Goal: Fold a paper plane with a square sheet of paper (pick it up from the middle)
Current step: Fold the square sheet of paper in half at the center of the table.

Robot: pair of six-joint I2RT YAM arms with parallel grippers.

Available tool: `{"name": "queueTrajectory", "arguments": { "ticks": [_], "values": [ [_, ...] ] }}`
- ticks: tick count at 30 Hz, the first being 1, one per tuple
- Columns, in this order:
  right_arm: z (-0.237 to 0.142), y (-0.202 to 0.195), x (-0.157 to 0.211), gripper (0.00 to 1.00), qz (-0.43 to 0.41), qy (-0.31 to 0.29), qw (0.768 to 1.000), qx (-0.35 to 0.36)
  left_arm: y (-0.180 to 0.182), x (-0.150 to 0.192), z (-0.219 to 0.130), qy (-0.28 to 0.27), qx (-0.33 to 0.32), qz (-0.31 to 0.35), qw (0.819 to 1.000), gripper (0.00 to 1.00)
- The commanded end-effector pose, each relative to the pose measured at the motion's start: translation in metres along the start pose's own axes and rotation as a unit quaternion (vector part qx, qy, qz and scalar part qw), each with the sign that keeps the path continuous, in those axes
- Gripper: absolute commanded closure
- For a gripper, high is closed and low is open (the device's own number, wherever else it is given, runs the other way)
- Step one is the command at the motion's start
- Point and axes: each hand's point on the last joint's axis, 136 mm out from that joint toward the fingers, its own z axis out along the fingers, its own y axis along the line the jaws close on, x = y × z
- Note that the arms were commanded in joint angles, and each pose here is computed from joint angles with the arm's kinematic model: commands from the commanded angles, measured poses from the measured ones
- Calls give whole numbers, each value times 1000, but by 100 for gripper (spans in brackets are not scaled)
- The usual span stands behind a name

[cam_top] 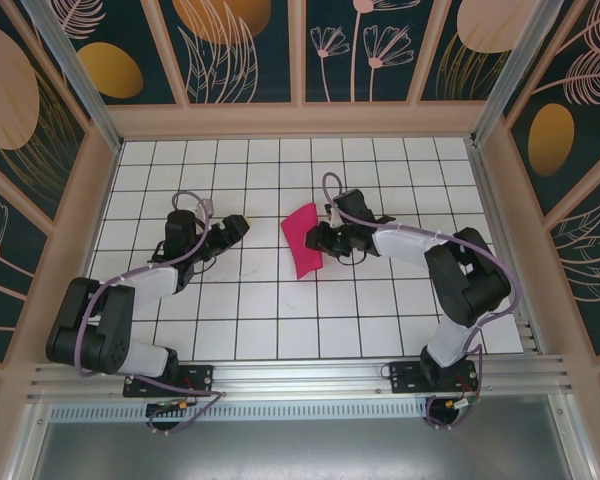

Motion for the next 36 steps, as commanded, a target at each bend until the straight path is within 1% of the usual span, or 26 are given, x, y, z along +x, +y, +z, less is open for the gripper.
{"name": "queueTrajectory", "arguments": {
  "ticks": [1,6,9,12,16,20,23,25,27,29,30,36],
  "values": [
    [2,-27,-5,60,12,-10,998,69,-11,-1,8,1,19,2,1000,26],
    [-9,-49,-17,39,-9,-41,988,146,-14,7,15,8,14,1,1000,22],
    [-14,-58,-25,34,-24,-57,983,175,-17,13,19,13,12,4,1000,20],
    [-11,-59,-27,33,-25,-61,983,174,-21,18,23,24,16,-1,1000,20],
    [-9,-66,-30,36,-10,-70,980,185,-30,27,30,42,25,-6,999,20],
    [-6,-75,-26,38,-5,-59,979,197,-42,36,40,60,47,-7,997,23],
    [-4,-77,-18,39,-6,-46,980,192,-51,47,49,82,68,-6,994,30],
    [-3,-77,-13,39,-6,-39,982,186,-55,55,55,100,78,-3,992,32],
    [-6,-80,-15,38,3,-38,985,168,-60,65,62,121,91,1,988,32],
    [-6,-73,-13,39,3,-37,989,141,-65,71,66,133,103,5,986,32],
    [-8,-70,-14,39,4,-40,991,129,-57,77,72,145,96,0,985,32],
    [-18,-54,-16,37,5,-50,997,66,-60,84,89,170,115,14,978,30]
  ]
}}
